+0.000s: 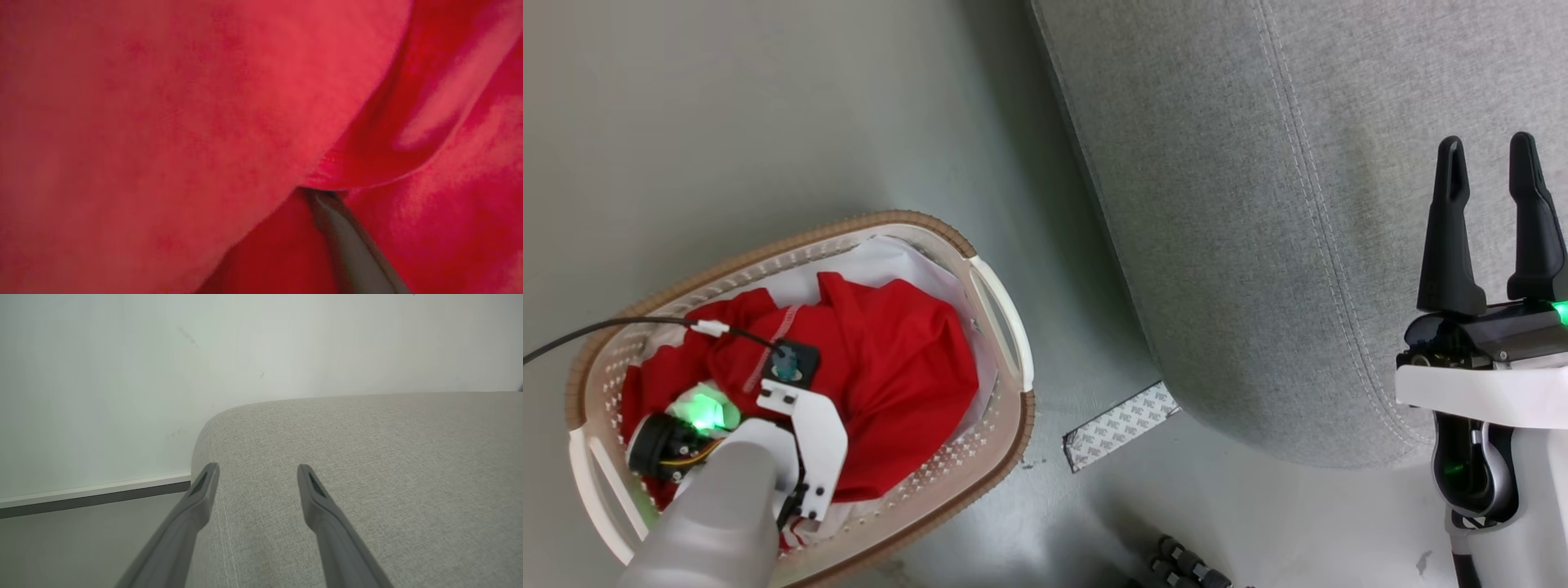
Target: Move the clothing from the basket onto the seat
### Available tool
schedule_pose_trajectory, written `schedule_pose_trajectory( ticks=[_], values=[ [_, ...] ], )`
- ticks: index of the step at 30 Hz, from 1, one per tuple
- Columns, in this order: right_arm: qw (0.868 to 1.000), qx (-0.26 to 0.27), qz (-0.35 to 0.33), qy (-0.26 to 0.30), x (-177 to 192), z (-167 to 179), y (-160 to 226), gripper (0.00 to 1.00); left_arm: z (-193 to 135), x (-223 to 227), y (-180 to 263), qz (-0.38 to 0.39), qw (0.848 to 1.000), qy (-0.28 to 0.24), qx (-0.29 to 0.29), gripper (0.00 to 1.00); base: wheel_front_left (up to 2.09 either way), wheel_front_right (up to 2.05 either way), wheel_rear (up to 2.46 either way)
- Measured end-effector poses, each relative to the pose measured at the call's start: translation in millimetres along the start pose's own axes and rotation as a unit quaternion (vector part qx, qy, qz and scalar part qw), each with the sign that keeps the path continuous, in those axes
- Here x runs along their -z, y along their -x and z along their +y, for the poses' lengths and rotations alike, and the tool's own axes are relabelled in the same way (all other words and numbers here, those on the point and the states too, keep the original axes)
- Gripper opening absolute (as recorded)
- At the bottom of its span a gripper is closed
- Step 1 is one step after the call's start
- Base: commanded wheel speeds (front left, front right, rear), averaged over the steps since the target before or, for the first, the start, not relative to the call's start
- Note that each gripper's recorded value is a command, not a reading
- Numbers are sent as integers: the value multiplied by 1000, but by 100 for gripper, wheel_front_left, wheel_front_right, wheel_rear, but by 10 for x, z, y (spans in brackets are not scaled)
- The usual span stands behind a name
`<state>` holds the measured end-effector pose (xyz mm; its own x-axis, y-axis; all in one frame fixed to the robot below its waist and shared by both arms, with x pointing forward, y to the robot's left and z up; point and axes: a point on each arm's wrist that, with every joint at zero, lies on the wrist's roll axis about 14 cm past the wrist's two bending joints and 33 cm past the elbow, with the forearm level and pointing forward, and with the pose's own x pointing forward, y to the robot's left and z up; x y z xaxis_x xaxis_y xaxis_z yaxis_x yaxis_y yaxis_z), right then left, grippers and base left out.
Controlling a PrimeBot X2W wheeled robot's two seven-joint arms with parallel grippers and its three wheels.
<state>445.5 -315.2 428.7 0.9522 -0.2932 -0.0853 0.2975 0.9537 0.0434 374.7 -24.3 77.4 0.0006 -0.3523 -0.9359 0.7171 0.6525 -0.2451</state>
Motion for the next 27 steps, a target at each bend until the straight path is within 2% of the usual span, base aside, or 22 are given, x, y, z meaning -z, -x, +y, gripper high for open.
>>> schedule_pose_trajectory(
  ticks=[1,8,15,21,27],
  values=[
    [1000,0,-1,-1,-4,2,-1,100,10,-22,15,-7,1000,-1,-2,0,0,0,0],
    [1000,-10,-19,-9,-125,68,-22,100,23,-230,186,-60,998,3,-8,0,0,0,0],
    [999,-14,-50,-13,-382,51,34,100,-36,-508,549,-135,991,21,-14,0,0,0,0],
    [996,-27,-79,-17,-642,60,165,100,-86,-693,996,-205,978,36,-28,0,0,0,0],
    [994,-44,-100,-28,-853,85,384,100,-125,-829,1550,-290,954,43,-55,0,0,0,0]
  ],
)
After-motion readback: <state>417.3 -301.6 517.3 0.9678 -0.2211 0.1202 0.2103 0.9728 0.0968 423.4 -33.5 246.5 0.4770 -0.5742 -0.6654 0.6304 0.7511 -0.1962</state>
